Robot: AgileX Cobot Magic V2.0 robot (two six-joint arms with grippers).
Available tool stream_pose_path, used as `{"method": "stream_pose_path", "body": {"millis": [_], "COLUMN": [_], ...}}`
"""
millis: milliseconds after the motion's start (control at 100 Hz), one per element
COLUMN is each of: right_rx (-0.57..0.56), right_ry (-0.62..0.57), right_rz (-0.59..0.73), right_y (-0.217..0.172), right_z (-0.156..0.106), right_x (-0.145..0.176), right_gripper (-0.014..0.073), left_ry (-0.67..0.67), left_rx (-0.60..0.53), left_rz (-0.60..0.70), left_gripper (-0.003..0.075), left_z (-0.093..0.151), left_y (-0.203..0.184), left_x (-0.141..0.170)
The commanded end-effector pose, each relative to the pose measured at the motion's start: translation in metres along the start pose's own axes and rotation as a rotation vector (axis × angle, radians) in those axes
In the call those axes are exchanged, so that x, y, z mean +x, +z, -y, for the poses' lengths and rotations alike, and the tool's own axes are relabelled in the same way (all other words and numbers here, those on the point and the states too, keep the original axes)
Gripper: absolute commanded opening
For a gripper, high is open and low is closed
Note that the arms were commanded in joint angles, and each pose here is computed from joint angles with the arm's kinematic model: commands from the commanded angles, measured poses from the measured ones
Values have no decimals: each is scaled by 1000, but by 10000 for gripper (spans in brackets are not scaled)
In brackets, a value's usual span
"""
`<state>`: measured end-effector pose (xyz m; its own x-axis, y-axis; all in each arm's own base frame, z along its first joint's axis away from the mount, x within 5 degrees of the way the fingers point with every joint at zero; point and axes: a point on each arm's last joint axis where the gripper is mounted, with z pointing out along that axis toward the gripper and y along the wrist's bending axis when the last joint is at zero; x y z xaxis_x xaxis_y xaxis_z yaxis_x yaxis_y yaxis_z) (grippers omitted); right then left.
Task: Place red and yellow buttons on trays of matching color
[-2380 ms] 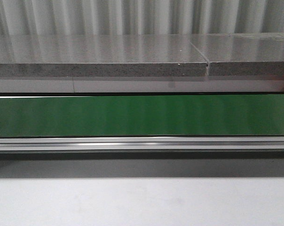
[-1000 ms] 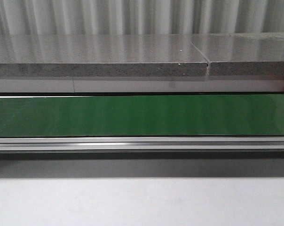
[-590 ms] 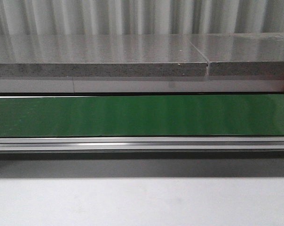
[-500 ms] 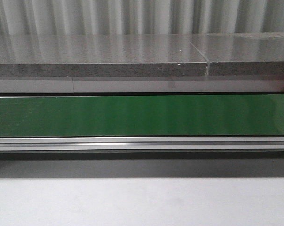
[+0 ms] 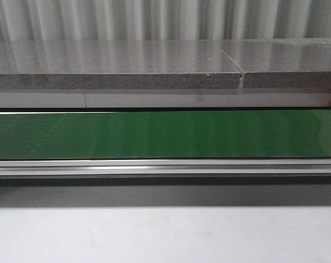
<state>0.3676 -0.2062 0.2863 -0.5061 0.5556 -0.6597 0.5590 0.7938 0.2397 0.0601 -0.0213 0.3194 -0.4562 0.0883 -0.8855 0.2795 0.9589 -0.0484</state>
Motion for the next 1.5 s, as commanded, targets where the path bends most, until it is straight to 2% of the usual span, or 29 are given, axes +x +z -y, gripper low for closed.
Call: {"method": "stream_pose_path", "body": {"millis": [0,90,280,380,680,920,1130,1320,1490], "right_rx": [-36,-59,-108,-132,-249,-339,-388,-394,-415], "right_ry": [-99,-163,-325,-406,-544,-628,-659,-662,-649], "right_rz": [154,162,153,147,109,122,136,142,213], "right_y": [-53,-71,-98,-111,-150,-176,-198,-217,-240], "right_z": [-20,-36,-81,-102,-148,-158,-145,-117,-90], "right_x": [-23,-21,-6,4,37,79,113,141,163], "right_gripper": [448,322,1,-110,-106,-106,-106,-106,-106], "left_ry": [-6,-6,-6,-6,-6,-6,-6,-7,-7], "left_rx": [11,11,11,11,11,11,10,5,5], "left_rz": [90,90,90,90,90,90,103,154,154], "left_gripper": [-21,-21,-21,-21,-21,-21,-21,-21,-21], "left_z": [1,1,1,1,1,1,1,1,1], "left_y": [-5,-5,-5,-5,-5,-5,-5,-5,-5], "left_x": [-13,-13,-13,-13,-13,-13,-15,-19,-19]}}
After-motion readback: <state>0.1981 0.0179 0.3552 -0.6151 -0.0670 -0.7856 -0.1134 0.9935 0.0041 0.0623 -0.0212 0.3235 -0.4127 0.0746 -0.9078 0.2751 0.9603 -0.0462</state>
